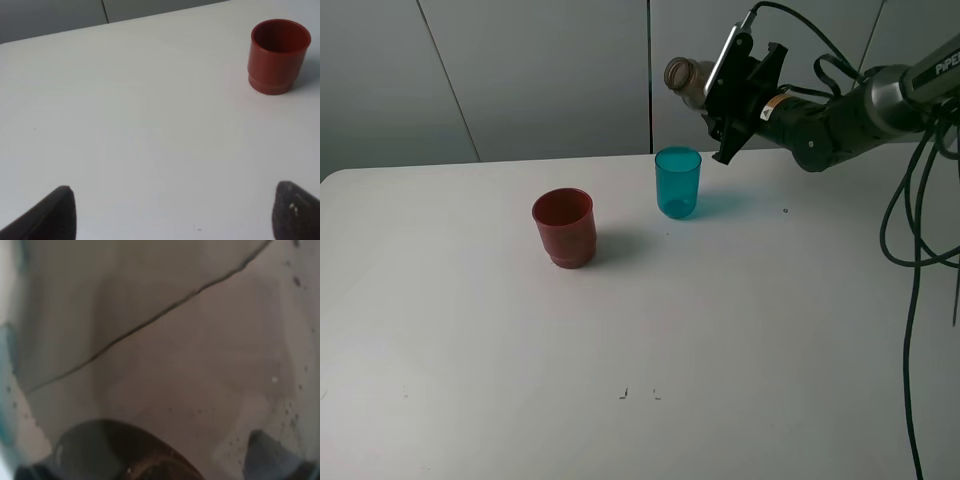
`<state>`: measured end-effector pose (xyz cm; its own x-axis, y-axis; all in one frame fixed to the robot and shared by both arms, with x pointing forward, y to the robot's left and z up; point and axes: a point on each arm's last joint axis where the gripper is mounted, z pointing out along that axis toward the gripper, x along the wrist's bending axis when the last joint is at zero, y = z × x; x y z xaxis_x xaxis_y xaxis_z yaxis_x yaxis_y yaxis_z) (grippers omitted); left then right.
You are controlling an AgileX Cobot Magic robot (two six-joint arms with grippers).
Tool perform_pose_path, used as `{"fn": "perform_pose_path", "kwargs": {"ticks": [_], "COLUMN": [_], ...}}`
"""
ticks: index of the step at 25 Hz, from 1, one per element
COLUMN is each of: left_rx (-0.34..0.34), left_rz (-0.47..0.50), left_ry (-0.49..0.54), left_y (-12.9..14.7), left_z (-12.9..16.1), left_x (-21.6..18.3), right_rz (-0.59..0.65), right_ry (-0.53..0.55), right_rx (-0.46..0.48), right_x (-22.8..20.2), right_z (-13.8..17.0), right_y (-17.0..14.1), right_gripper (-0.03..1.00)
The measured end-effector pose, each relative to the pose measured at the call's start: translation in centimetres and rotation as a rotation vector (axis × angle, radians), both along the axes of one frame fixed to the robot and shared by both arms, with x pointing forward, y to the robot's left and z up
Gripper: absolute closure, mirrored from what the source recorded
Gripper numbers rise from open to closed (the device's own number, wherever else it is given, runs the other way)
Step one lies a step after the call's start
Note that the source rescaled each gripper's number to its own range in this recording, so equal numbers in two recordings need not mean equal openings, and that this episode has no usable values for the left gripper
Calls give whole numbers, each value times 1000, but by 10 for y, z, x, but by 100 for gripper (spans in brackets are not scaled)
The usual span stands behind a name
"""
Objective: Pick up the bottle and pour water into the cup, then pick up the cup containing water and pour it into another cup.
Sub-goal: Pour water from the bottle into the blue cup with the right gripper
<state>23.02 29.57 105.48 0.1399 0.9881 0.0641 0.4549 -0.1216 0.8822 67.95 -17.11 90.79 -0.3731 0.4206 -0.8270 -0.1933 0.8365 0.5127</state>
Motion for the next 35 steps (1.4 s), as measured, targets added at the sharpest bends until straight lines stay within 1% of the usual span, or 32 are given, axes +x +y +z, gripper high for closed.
{"fn": "perform_pose_path", "kwargs": {"ticks": [4, 9, 17, 25, 35], "left_rx": [0, 0, 0, 0, 0], "left_rz": [0, 0, 0, 0, 0], "left_ry": [0, 0, 0, 0, 0], "left_y": [0, 0, 0, 0, 0], "left_z": [0, 0, 0, 0, 0], "left_x": [0, 0, 0, 0, 0], "right_rz": [-2, -19, 1, 32, 63], "right_ry": [-9, -12, -46, -84, -118], "right_rx": [-40, -67, -169, -276, -368], "right_x": [2, 4, 6, 6, 6], "right_z": [-2, -5, -6, -6, -6], "right_y": [-6, -16, -23, -25, -24], "right_gripper": [94, 94, 94, 94, 94]}}
